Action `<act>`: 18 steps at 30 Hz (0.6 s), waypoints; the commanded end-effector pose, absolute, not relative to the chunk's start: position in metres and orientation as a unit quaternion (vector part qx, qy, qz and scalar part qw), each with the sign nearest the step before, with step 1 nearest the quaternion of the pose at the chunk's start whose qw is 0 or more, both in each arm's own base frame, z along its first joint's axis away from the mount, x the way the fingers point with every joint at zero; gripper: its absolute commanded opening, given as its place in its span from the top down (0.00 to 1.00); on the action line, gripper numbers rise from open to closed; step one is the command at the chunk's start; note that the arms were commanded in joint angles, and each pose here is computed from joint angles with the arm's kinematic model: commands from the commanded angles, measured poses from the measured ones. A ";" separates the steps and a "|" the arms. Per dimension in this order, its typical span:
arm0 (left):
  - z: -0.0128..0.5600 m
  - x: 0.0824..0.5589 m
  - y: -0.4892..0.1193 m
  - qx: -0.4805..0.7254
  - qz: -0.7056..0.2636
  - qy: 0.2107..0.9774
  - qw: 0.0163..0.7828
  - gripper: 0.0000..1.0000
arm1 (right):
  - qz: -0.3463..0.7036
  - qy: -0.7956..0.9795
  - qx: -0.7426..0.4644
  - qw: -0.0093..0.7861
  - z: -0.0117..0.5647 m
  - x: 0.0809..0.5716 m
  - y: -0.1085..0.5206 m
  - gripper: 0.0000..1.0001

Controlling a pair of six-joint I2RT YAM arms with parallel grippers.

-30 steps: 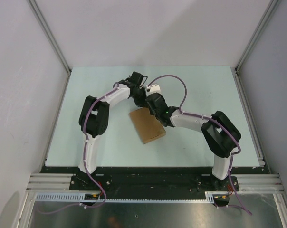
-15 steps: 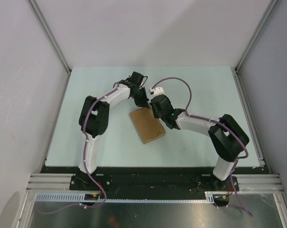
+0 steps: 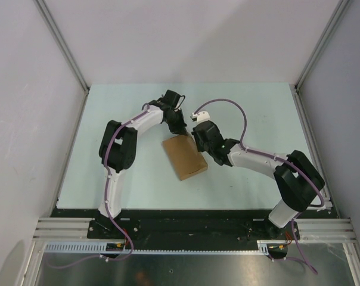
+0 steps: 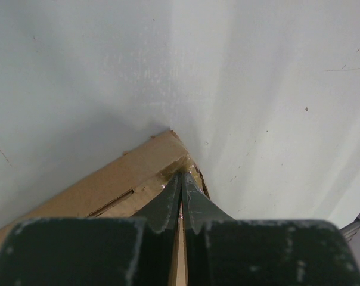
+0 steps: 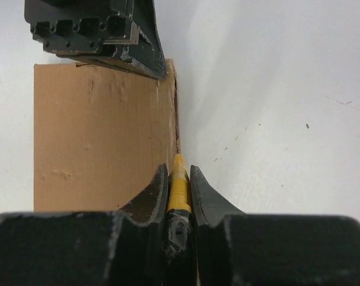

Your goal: Unpack the express box

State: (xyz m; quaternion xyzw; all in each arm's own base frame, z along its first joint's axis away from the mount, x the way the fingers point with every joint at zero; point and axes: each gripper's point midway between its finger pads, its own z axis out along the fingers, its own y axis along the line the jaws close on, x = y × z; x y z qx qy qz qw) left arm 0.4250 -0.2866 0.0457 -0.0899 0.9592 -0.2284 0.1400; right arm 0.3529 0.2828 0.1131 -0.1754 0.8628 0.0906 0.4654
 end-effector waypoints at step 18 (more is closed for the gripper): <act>-0.002 0.406 -0.259 -0.102 -0.150 0.978 0.104 0.95 | 0.091 0.889 -0.176 0.413 0.088 0.310 0.268 1.00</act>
